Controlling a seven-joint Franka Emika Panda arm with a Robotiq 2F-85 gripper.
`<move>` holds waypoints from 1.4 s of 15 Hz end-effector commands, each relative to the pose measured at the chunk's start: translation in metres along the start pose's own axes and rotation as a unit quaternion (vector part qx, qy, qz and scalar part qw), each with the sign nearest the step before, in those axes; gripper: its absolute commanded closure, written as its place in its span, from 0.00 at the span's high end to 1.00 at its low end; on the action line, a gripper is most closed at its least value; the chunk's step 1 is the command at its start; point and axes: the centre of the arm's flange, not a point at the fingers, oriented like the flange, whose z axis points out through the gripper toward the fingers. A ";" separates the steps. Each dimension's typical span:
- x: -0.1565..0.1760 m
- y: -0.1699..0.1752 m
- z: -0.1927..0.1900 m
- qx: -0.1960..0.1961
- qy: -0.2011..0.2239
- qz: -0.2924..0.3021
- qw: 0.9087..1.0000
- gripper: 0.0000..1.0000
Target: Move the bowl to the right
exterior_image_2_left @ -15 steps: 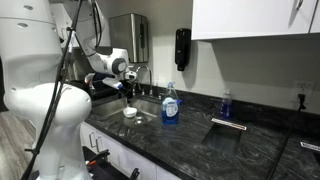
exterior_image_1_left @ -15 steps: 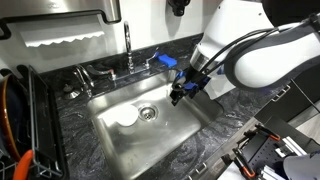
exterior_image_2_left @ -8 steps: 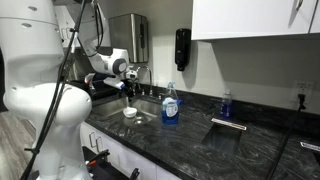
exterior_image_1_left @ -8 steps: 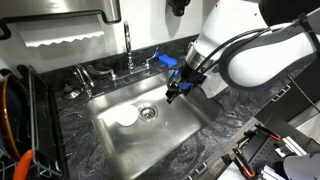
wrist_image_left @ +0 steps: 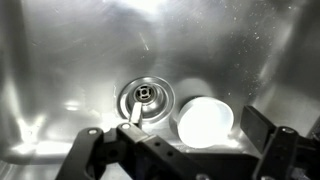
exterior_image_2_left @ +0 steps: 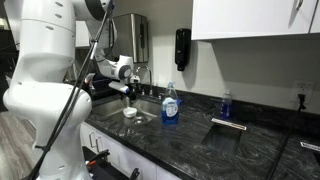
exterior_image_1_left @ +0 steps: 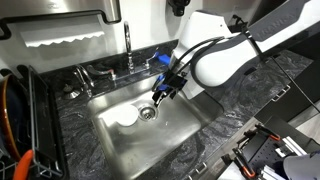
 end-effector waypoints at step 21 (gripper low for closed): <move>0.058 -0.061 0.114 -0.031 -0.012 0.067 0.997 1.00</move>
